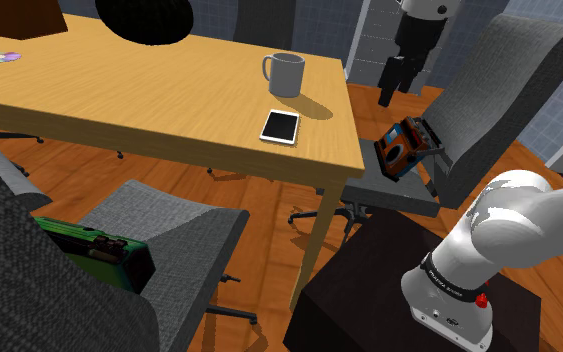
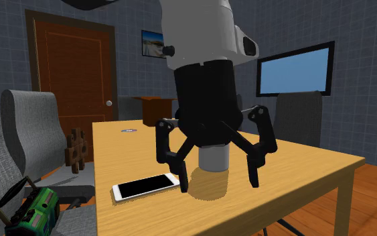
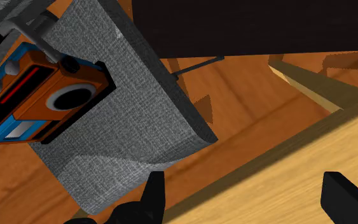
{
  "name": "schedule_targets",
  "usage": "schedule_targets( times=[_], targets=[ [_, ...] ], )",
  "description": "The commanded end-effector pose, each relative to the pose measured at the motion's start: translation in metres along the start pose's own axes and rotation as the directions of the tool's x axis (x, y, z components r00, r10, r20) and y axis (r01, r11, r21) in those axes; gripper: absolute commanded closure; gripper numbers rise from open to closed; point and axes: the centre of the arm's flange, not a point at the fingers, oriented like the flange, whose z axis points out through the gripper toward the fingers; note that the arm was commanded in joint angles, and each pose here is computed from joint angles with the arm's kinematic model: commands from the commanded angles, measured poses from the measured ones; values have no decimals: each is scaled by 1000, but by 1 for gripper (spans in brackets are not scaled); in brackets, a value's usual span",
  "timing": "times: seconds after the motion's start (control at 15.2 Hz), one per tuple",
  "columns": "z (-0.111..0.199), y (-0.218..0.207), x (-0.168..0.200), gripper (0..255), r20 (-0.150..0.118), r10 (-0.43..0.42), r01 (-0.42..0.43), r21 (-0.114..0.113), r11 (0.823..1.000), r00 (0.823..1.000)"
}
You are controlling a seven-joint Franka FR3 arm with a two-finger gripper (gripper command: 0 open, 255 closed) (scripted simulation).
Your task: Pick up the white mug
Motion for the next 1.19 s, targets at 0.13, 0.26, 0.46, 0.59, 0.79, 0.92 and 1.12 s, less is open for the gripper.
schedule_targets(
  times=[0.13,0.26,0.46,0.59,0.79,0.92,1.12],
  targets=[
    [0,5,26,0,-2,5,-5,11,1000,1000],
    [0,10,52,0,-3,10,-10,22,1000,1000],
    [1,17,91,0,-6,18,-18,38,999,1000],
    [1,22,117,0,-7,23,-23,49,999,1000],
    [1,30,155,0,-9,31,-31,66,997,999],
    [1,36,181,0,-10,37,-36,77,996,999],
    [2,44,220,0,-12,45,-43,93,995,999]
  ],
)
